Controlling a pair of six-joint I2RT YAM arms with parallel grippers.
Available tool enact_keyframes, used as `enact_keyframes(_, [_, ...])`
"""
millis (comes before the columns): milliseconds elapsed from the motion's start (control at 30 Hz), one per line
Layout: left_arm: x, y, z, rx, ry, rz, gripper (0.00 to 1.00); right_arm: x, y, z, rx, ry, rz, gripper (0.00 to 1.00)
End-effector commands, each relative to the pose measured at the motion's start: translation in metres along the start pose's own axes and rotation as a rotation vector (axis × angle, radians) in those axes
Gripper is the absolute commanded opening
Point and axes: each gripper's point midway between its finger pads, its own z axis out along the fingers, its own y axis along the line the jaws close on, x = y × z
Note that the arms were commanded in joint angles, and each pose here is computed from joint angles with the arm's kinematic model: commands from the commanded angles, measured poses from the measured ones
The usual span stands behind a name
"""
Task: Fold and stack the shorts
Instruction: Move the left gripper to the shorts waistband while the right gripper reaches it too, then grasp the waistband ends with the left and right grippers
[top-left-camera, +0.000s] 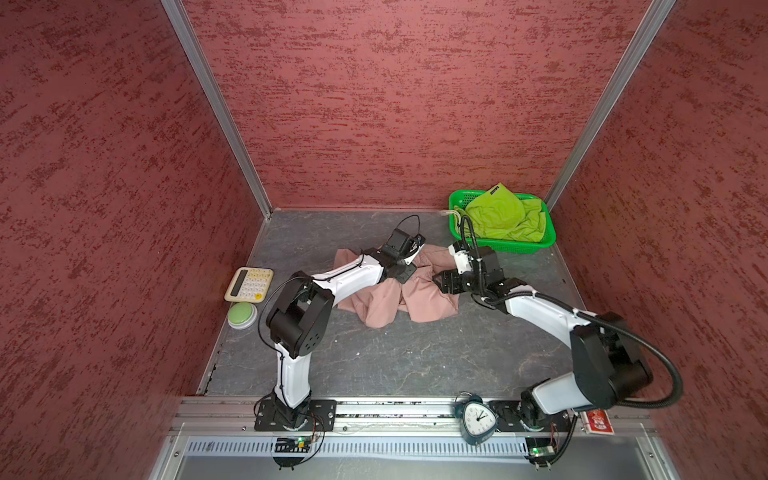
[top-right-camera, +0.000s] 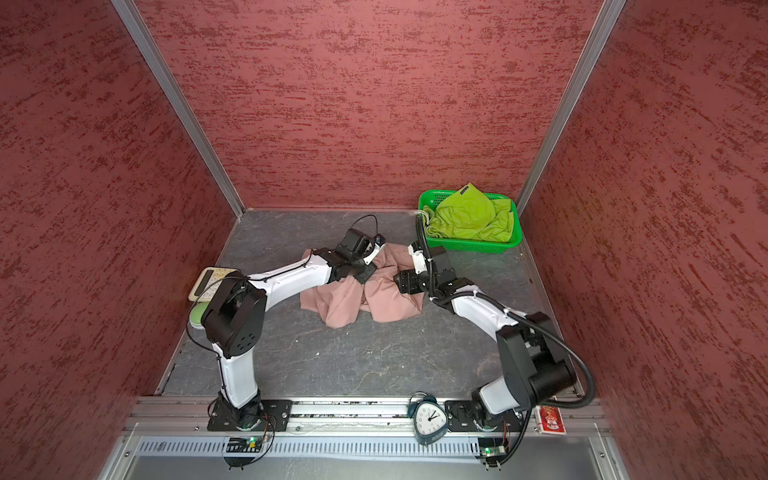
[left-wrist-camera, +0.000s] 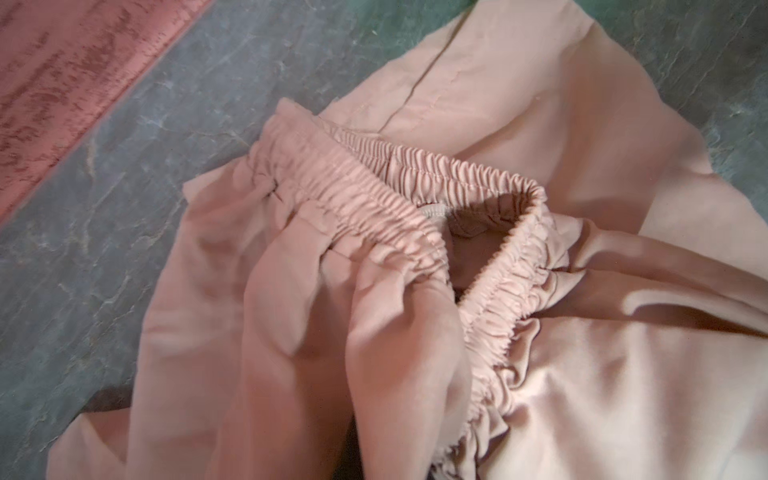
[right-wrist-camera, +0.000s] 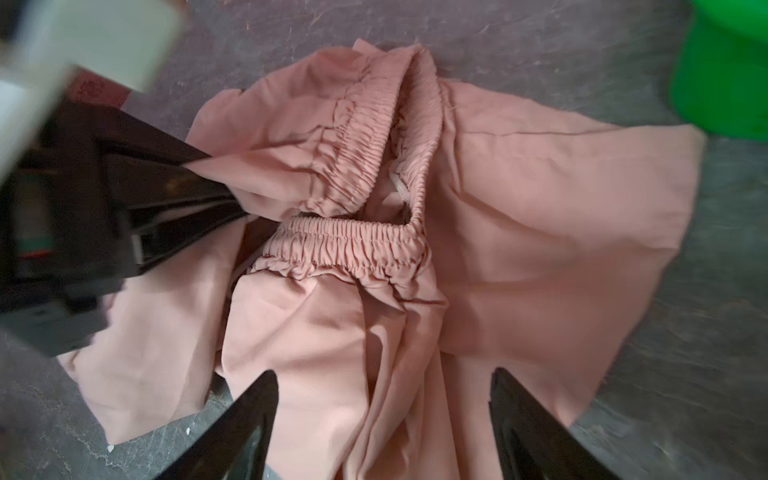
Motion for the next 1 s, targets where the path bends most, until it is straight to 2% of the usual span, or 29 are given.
enact_keyframes(0, [-0.015,0.030,-0.040,-0.075,-0.087,-0.081,0.06,-0.031,0.022,0.013,-0.092,-0.079,-0.090,0.84])
enact_keyframes(133, [-0.006,0.046,-0.066,-0.078,-0.121,-0.137,0.08,-0.036,0.015,0.032,-0.065,-0.072,-0.104,0.84])
enact_keyframes(333, [0.001,0.053,-0.092,-0.044,-0.213,-0.216,0.22,-0.038,0.010,0.067,-0.088,-0.058,-0.099,0.84])
enact_keyframes(500, [0.018,0.068,-0.098,-0.040,-0.211,-0.281,0.28,-0.035,0.001,0.090,-0.060,-0.017,-0.121,0.78])
enact_keyframes(533, [0.022,0.072,-0.097,-0.044,-0.205,-0.292,0.28,-0.036,0.002,0.091,-0.070,-0.016,-0.121,0.74])
enact_keyframes(567, [0.026,0.077,-0.096,-0.054,-0.198,-0.309,0.29,-0.037,0.004,0.091,-0.078,-0.014,-0.121,0.66])
enact_keyframes(633, [0.034,0.085,-0.094,-0.070,-0.181,-0.329,0.34,-0.040,0.008,0.091,-0.090,-0.020,-0.123,0.47])
enact_keyframes(700, [0.041,0.095,-0.092,-0.112,-0.158,-0.340,0.37,-0.045,0.011,0.087,-0.096,-0.033,-0.118,0.21])
enact_keyframes(733, [0.043,0.098,-0.092,-0.123,-0.152,-0.342,0.41,-0.047,0.013,0.085,-0.097,-0.036,-0.117,0.12])
enact_keyframes(767, [0.043,0.098,-0.093,-0.124,-0.144,-0.339,0.56,-0.052,0.015,0.080,-0.098,-0.039,-0.114,0.03])
enact_keyframes(800, [0.041,0.096,-0.095,-0.113,-0.145,-0.327,0.79,-0.057,0.018,0.075,-0.096,-0.047,-0.116,0.00])
enact_keyframes(833, [0.038,0.092,-0.098,-0.091,-0.151,-0.311,0.94,-0.063,0.020,0.069,-0.091,-0.056,-0.117,0.00])
enact_keyframes(867, [0.033,0.084,-0.102,-0.061,-0.166,-0.284,0.99,-0.066,0.021,0.065,-0.085,-0.059,-0.112,0.00])
enact_keyframes(967, [0.017,0.066,-0.114,-0.010,-0.217,-0.200,0.99,-0.075,0.022,0.054,-0.064,-0.052,-0.090,0.00])
